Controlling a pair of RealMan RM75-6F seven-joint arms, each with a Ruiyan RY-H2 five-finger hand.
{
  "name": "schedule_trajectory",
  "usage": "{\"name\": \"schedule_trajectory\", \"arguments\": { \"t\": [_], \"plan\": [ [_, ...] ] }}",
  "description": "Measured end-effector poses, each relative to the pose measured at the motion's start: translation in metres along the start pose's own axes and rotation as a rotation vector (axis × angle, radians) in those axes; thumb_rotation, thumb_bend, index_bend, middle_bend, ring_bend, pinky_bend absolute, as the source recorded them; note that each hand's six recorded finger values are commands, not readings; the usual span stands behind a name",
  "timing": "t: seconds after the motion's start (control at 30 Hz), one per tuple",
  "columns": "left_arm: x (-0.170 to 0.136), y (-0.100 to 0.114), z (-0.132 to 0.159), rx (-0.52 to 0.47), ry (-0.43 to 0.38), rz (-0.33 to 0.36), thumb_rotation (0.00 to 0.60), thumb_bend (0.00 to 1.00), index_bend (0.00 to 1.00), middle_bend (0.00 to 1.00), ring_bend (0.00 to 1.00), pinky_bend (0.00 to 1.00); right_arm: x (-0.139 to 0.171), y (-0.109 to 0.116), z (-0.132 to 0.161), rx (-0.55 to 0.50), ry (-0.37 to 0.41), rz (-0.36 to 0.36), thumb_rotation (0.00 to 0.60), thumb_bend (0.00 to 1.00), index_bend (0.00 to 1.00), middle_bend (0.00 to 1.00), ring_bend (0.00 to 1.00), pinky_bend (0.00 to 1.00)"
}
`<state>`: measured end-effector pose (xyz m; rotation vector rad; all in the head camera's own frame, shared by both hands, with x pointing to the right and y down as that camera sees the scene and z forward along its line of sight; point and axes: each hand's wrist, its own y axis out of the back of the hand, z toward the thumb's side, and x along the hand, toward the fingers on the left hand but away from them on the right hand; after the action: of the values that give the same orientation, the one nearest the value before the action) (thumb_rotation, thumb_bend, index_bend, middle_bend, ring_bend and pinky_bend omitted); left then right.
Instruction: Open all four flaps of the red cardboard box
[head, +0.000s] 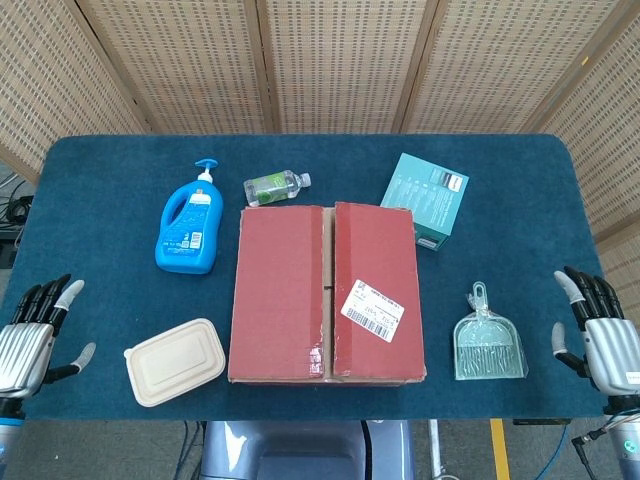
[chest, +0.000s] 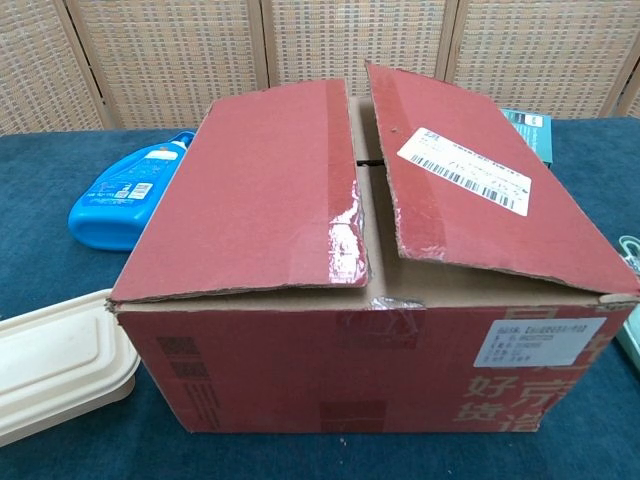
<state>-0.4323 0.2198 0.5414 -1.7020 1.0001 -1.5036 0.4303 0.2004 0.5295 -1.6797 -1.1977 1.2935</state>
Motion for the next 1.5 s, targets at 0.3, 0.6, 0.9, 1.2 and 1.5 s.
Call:
{"name": "schedule_trajectory", "arguments": {
  "t": [0.3,0.6,0.9,1.2,1.5],
  "plan": [
    [0.006,-0.006,0.004,0.001,-0.016,-0.020,0.516,0.35,0.06,0.00,0.00,0.00,-0.033,0.015,0.039,-0.060,0.178,0.037,0.600,1.00,0.10,0.14,0.00,0.00],
    [0.015,-0.010,0.010,0.014,-0.039,-0.033,0.516,0.35,0.07,0.00,0.00,0.00,-0.070,0.015,0.107,-0.148,0.396,0.129,0.600,1.00,0.18,0.18,0.00,0.00],
    [0.023,-0.015,0.010,0.033,-0.032,-0.050,0.518,0.35,0.08,0.00,0.00,0.00,-0.095,0.011,0.176,-0.231,0.576,0.205,0.600,1.00,0.26,0.20,0.00,0.00],
    [0.026,-0.016,0.010,0.039,-0.033,-0.056,0.518,0.35,0.09,0.00,0.00,0.00,-0.106,0.001,0.225,-0.210,0.690,0.276,0.600,1.00,0.31,0.23,0.00,0.00],
    [0.030,-0.019,0.005,0.034,-0.010,-0.058,0.517,0.35,0.10,0.00,0.00,0.00,-0.119,-0.021,0.245,-0.121,0.698,0.309,0.600,1.00,0.33,0.25,0.00,0.00]
  ]
}}
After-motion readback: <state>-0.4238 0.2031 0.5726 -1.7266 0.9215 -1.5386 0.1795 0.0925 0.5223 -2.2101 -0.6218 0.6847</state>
